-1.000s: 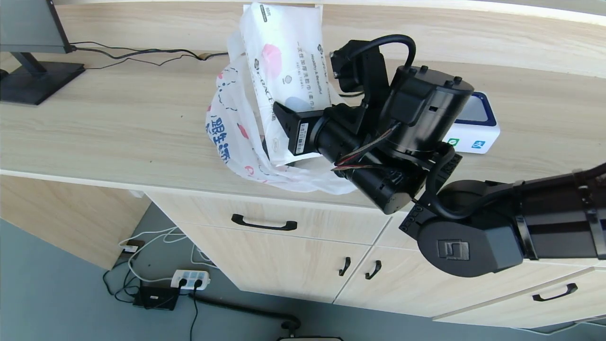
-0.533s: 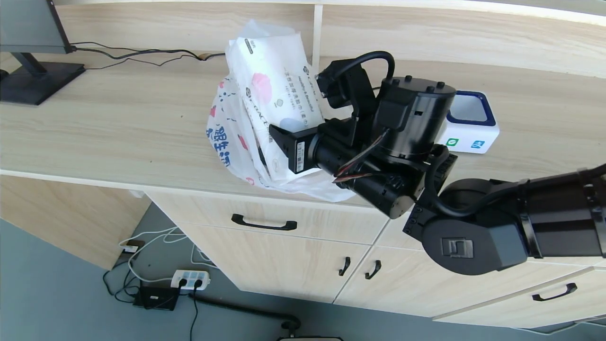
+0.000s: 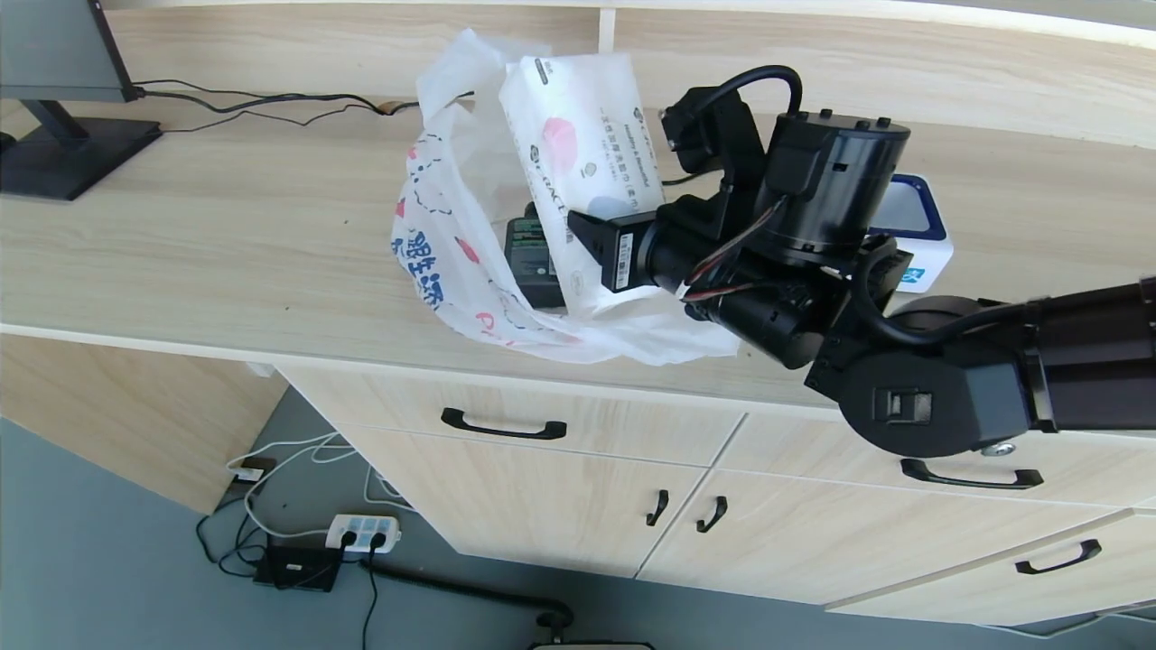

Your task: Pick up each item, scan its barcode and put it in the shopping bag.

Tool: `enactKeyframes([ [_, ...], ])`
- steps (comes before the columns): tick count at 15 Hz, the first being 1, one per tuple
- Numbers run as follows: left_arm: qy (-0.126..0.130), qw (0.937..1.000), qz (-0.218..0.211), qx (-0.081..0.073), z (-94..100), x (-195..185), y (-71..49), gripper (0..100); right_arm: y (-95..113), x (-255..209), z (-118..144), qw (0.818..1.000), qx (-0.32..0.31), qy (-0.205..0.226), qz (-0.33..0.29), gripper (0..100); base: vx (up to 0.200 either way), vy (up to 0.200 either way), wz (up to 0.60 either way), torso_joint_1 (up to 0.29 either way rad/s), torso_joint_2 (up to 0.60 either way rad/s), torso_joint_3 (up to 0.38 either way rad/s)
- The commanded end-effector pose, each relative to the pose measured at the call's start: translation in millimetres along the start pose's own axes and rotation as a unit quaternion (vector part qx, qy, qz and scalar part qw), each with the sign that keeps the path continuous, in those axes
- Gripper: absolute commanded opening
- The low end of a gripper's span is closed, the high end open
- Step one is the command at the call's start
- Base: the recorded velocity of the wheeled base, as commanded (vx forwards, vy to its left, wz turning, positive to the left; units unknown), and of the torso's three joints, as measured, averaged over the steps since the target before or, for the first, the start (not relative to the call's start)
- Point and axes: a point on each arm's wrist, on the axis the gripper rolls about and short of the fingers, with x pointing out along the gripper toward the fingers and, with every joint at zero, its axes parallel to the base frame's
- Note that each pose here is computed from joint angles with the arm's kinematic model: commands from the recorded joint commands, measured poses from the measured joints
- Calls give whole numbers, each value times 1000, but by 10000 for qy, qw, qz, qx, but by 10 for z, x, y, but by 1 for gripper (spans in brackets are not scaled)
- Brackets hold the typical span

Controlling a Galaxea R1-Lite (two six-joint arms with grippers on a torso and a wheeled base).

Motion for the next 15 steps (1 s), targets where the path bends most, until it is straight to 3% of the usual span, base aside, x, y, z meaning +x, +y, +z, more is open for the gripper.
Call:
enactKeyframes([
  [1,6,10000,6,-1,0,1,0,100,-26,-79,61,9999,-25,96,113,0,0,0,0,0,0,0],
  [9,-1,10000,5,-10,1,1,0,100,40,-103,32,9979,-143,361,520,0,0,0,0,0,0,0],
  [10,-1,10000,5,-10,1,1,0,100,39,-109,29,9979,-135,362,520,100,0,0,0,0,0,0],
  [15,6,10000,6,-9,0,1,0,100,-35,-67,164,9987,-89,113,483,100,0,0,0,0,0,0],
])
